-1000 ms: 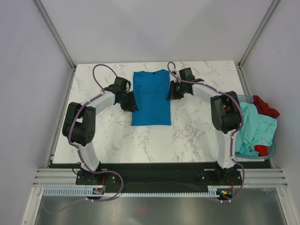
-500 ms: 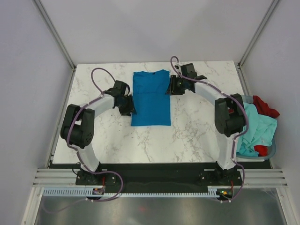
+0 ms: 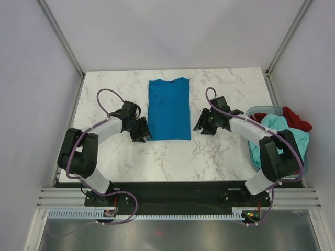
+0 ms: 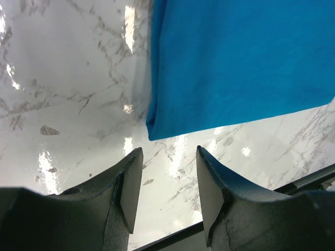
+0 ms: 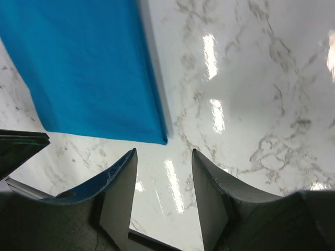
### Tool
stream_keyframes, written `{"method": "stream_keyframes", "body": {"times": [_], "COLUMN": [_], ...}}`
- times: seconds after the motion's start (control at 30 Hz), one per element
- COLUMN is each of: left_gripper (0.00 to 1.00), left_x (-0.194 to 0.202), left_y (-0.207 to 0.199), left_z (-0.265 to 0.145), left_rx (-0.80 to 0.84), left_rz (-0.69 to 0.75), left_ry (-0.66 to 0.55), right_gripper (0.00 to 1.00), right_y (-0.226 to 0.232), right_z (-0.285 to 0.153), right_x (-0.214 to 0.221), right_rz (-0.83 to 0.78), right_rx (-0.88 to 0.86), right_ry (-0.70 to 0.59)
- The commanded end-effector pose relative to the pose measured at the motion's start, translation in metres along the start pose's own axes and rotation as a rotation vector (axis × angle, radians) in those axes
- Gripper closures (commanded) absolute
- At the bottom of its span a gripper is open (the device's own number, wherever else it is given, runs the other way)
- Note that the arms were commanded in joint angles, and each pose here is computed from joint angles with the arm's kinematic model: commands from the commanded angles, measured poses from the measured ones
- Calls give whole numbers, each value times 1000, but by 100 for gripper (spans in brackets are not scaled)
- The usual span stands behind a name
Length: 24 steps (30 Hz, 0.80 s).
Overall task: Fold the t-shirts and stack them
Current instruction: Fold the tshirt
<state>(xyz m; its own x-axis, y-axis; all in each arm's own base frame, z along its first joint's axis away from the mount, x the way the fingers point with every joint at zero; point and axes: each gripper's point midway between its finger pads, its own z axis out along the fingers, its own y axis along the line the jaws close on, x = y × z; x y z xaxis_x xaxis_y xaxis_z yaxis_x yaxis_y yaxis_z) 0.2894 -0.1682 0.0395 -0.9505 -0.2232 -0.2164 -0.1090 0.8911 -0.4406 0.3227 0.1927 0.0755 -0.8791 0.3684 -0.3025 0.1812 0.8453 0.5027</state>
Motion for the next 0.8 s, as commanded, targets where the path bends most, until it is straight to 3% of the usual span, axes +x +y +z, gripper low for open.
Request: {"method": "stream_keyframes", "body": {"times": [0.0,0.3,0.77], "left_gripper": [47,52,52], "left_x": [-5,-6,-4], "left_y": [-11,12,0], "left_z": [-5,10,2], "left_rx": [56,-19,68], "left_rz": [-48,-116,-144], "left_ry": [-52,-70,-77], "right_gripper": [46,48,53], "right_y": [11,13,1], "right_z": [-2,18,41], "right_x": [1,35,54], "right_rz": [83,129,160], "right_rx": [-59,-108,-100], "right_ry": [-57,-44,-59]}}
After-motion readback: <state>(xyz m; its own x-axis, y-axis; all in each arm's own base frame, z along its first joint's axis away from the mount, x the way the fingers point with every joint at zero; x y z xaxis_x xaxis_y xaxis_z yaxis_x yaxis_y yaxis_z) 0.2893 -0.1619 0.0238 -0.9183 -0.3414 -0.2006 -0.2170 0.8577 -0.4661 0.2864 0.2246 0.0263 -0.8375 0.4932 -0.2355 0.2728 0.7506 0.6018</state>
